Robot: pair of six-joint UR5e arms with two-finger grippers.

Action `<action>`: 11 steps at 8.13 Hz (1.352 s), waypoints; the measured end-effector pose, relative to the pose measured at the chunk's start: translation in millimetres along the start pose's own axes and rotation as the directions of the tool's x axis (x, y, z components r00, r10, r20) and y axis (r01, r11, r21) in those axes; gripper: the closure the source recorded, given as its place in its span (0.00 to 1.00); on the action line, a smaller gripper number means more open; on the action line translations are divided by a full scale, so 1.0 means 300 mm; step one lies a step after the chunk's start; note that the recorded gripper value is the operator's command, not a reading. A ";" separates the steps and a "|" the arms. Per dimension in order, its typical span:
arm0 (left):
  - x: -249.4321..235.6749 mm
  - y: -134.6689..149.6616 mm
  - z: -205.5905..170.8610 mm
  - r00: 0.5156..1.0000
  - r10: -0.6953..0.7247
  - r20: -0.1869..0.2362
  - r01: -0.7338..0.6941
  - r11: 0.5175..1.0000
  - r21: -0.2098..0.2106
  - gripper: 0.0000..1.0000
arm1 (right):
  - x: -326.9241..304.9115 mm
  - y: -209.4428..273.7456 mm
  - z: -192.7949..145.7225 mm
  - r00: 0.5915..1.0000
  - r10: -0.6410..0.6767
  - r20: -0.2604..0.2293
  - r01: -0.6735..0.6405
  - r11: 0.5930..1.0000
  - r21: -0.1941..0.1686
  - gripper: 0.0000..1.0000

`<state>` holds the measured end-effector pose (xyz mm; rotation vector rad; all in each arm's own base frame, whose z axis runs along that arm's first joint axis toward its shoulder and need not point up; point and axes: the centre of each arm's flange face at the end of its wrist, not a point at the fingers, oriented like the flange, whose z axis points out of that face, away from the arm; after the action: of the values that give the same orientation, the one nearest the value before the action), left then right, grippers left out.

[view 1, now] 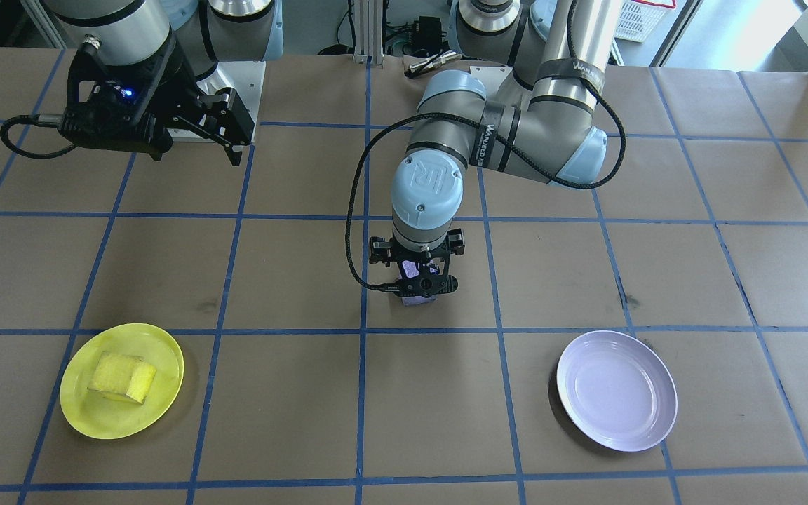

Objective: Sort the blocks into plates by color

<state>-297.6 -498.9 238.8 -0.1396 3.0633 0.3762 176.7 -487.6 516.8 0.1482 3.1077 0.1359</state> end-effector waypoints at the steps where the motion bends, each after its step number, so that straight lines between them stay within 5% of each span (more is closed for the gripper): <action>1: 0.003 -0.008 0.048 1.000 0.015 -0.001 -0.015 1.000 0.002 0.00 | 0.003 0.014 0.006 1.000 0.000 -0.002 0.000 1.000 -0.003 0.00; 2: 0.004 -0.015 0.078 1.000 0.028 0.000 -0.028 1.000 0.001 0.00 | 0.007 0.030 0.012 1.000 0.000 -0.005 0.000 1.000 -0.006 0.00; 4: 0.006 -0.022 0.109 0.998 0.057 0.003 -0.057 0.998 -0.005 0.24 | 0.013 0.048 0.018 1.000 0.000 -0.012 0.000 1.000 -0.006 0.00; 5: 0.009 -0.030 0.125 0.998 0.064 0.004 -0.064 0.998 -0.009 0.75 | 0.014 0.052 0.017 1.000 -0.001 -0.013 0.000 1.000 -0.005 0.00; 6: 0.014 -0.043 0.145 0.998 0.068 0.004 -0.068 0.998 -0.008 1.00 | 0.015 0.054 0.017 1.000 -0.001 -0.014 0.001 1.000 -0.005 0.00; 11: -0.006 -0.026 0.050 0.998 0.063 -0.014 -0.063 0.998 0.011 1.00 | 0.015 0.056 0.018 1.000 0.000 -0.015 0.000 1.000 -0.006 0.00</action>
<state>-294.5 -502.8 222.5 -0.0457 3.0894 0.3633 174.0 -470.0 512.9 0.1478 3.1216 0.1477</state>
